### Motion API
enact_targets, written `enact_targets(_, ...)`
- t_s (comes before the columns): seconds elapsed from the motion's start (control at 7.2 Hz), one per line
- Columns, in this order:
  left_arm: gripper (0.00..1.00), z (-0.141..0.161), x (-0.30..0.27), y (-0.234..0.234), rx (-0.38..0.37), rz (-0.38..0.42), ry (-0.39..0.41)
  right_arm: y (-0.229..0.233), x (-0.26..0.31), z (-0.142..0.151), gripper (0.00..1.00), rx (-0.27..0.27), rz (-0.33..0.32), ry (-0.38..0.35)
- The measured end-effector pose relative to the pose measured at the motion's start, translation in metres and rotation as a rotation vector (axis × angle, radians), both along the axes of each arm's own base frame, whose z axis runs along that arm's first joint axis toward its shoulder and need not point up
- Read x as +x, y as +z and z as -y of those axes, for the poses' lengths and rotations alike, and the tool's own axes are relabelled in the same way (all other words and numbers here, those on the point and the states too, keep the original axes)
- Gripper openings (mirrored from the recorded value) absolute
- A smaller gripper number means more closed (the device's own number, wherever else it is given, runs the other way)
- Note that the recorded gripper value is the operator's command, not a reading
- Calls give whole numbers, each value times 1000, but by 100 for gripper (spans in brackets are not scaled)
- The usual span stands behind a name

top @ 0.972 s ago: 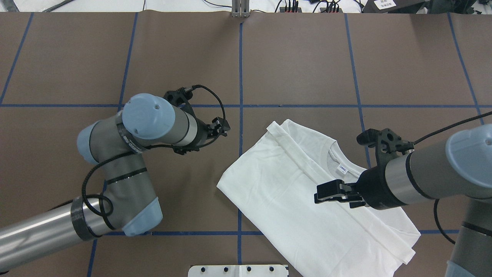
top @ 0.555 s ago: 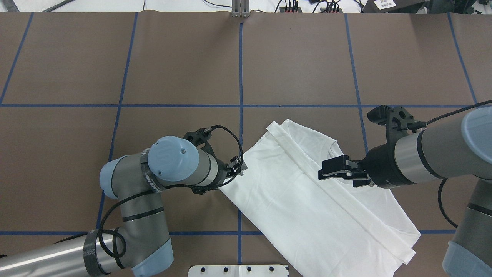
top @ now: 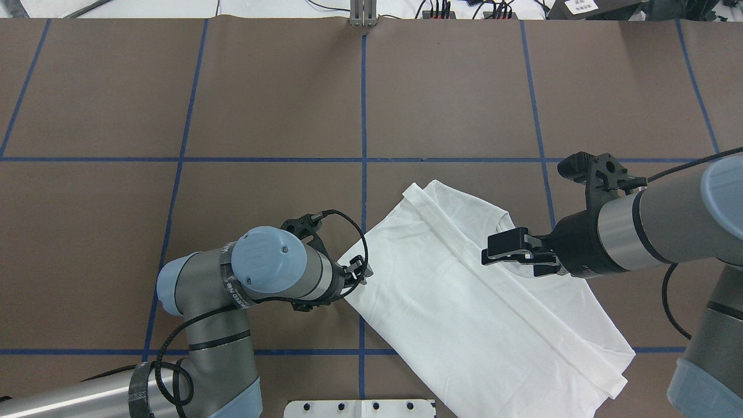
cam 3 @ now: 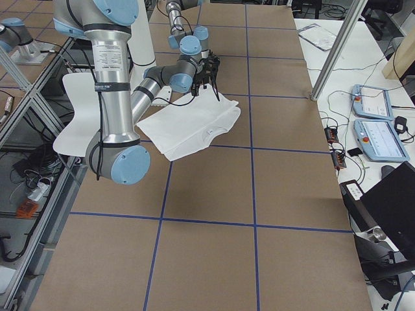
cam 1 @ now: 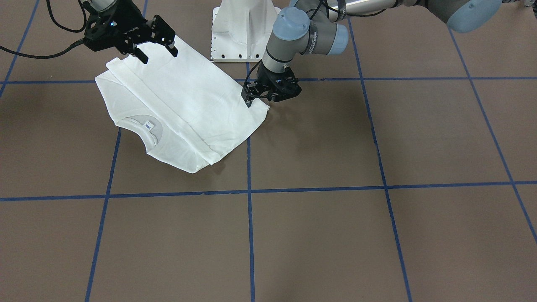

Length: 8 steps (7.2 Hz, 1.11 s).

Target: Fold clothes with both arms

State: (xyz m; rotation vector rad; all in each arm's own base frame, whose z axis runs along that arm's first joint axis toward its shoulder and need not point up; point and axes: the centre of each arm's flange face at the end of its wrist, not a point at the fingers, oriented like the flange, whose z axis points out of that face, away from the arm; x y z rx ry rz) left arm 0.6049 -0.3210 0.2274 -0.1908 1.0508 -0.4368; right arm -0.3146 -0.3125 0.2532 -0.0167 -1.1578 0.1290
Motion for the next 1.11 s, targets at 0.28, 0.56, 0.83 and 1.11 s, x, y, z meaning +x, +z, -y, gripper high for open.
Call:
enact_targets(0.28, 65, 4, 0, 0, 10, 9, -23, 1, 0, 1, 100, -1, -2, 1)
enact_targets(0.56, 36, 10, -2, 2, 16, 15, -42, 2, -1, 1, 100, -3, -4, 1)
enact_targets(0.83, 0, 14, -6, 2, 18, 15, -50, 3, -2, 2, 100, -3, -8, 5)
enact_targets(1.11, 0, 18, -12, -3, 19, 5, -58, 4, -2, 3, 100, -3, -11, 8)
